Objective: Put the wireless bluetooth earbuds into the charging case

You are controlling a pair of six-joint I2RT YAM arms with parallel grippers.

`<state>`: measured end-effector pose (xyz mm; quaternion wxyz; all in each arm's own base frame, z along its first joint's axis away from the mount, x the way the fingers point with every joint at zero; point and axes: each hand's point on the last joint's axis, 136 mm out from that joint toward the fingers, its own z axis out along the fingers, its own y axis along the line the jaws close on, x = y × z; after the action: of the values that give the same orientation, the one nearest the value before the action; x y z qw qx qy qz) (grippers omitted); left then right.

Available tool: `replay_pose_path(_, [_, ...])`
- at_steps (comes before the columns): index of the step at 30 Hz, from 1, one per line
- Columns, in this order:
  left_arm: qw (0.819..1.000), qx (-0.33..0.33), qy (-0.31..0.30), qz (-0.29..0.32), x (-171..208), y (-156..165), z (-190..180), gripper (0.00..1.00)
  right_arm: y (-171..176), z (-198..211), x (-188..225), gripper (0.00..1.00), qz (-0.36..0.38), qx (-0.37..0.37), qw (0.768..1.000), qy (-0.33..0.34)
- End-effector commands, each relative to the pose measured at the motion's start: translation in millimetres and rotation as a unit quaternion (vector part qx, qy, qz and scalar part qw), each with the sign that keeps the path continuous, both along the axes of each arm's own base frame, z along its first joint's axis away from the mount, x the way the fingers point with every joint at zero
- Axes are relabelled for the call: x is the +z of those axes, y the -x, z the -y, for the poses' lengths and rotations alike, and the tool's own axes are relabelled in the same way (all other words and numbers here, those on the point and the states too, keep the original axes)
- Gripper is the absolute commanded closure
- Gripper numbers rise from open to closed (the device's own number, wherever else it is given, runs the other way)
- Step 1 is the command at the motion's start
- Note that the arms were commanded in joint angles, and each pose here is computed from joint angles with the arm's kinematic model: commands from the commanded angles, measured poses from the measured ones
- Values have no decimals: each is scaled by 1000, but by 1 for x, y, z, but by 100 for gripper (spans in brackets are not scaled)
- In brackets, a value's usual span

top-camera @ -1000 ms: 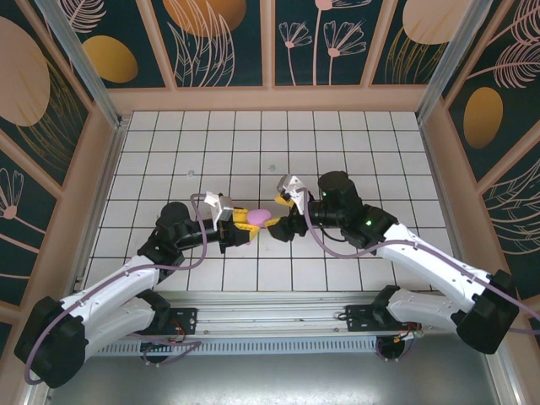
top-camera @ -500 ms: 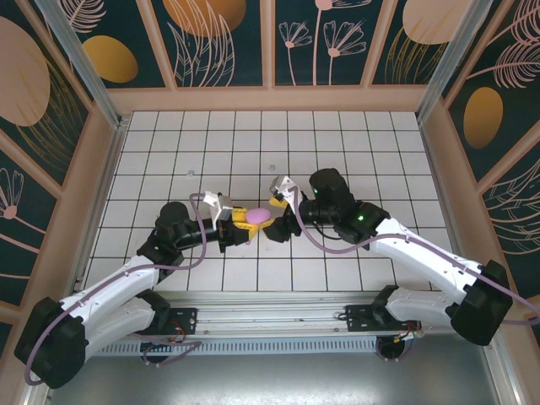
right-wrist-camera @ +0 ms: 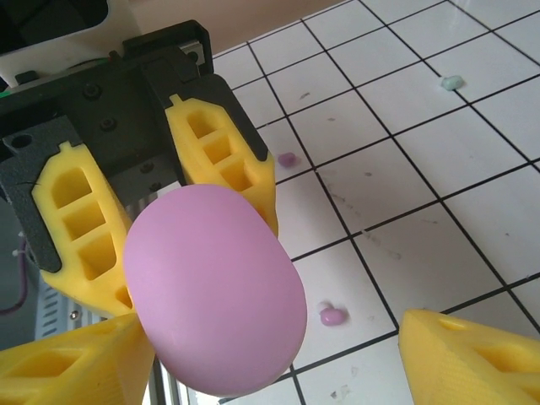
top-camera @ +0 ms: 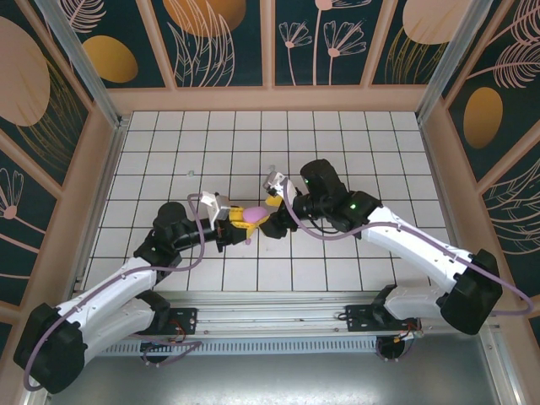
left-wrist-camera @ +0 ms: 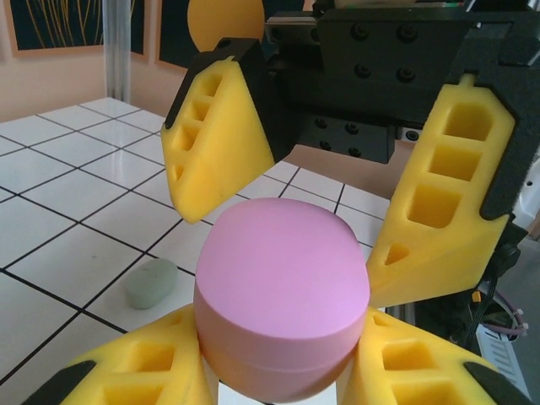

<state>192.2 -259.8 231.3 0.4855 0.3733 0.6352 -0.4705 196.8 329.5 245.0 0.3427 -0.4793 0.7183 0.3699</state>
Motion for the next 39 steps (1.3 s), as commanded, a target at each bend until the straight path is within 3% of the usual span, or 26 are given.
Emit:
replay_pose_path(1, [999, -41, -2, 17, 0, 20, 1, 88, -15, -2, 25, 24, 24, 0, 999, -27])
replay_pose_path(13, [999, -29, -13, 20, -5, 20, -3, 89, -32, 4, 32, 24, 31, -4, 999, -44])
replay_pose_path(19, [1000, -9, -14, 14, -5, 14, -4, 89, -47, 8, 21, 25, 24, -47, 998, -19])
replay_pose_path(26, [999, 45, -24, -7, -14, -3, -11, 90, -32, 18, 48, 24, 24, -61, 994, -84])
replay_pose_path(31, [997, 67, -20, -17, -12, -17, -15, 90, -49, 34, 53, 24, -31, -144, 982, -117])
replay_pose_path(39, [988, 153, -12, -2, 5, -68, -42, 92, -80, 52, 8, 35, -126, -295, 937, -137])
